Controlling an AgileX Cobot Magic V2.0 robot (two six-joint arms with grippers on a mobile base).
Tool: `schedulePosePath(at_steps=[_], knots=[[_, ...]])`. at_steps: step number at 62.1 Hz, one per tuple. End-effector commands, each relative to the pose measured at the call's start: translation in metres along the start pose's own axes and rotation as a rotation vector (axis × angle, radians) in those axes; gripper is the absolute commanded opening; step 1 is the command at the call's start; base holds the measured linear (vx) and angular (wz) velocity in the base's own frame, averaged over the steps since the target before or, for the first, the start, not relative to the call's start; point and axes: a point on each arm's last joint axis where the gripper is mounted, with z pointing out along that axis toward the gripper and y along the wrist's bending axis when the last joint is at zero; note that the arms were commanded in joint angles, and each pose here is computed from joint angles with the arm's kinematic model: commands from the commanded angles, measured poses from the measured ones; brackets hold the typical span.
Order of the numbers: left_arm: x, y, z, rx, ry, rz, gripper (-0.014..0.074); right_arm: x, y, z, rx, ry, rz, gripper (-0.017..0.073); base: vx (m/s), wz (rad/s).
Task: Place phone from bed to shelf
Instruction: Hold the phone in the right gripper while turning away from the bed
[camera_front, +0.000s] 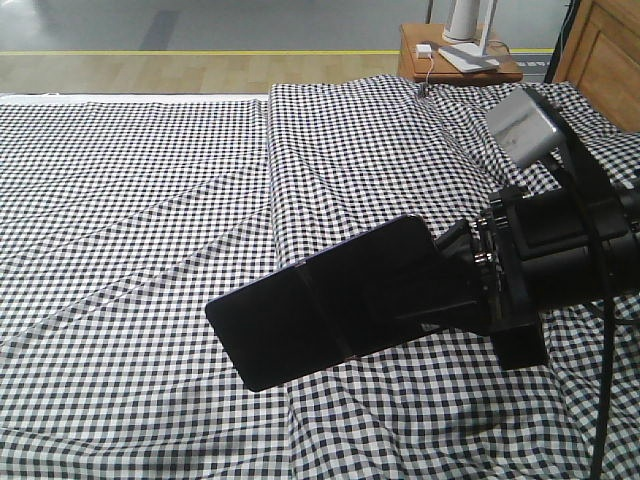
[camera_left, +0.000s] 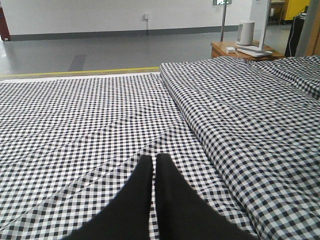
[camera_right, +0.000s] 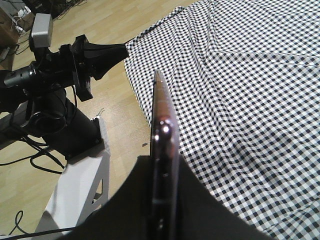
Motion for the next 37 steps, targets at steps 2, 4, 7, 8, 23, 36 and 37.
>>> schedulePosePath(at_steps=[2,4,7,8,23,36,37], knots=[[-0.006,0.0006,-0.0003,-0.004,-0.075,-0.012,0.0001,-0.0111,0.0182,-0.0084,-0.092,-0.068,-0.022,-0.0001,0.0,0.01],[-0.006,0.0006,-0.0003,-0.004,-0.075,-0.012,0.0001,-0.0111,0.0182,-0.0084,-0.092,-0.068,-0.022,-0.0001,0.0,0.02],[-0.006,0.0006,-0.0003,-0.004,-0.075,-0.012,0.0001,-0.0111,0.0182,-0.0084,-0.092,-0.068,-0.022,-0.0001,-0.01,0.04],[-0.006,0.0006,-0.0003,-0.004,-0.075,-0.012,0.0001,-0.0111,0.0182,-0.0084,-0.092,-0.068,-0.022,-0.0001,-0.01,0.05],[-0.006,0.0006,-0.0003,-0.004,-0.075,-0.012,0.0001,-0.0111,0.0182,-0.0084,-0.092,-0.068,-0.022,-0.0001,-0.04,0.14],[-0.006,0.0006,-0.0003,-0.004,-0.075,-0.012,0.0001,-0.0111,0.0182,-0.0084,-0.092,-0.068,-0.022,-0.0001,-0.07,0.26],[-0.006,0.0006,-0.0003,-0.004,-0.075,-0.012,0.0001,-0.0111,0.0182,-0.0084,-0.092,-0.068,-0.022,-0.0001,-0.07,0.31]])
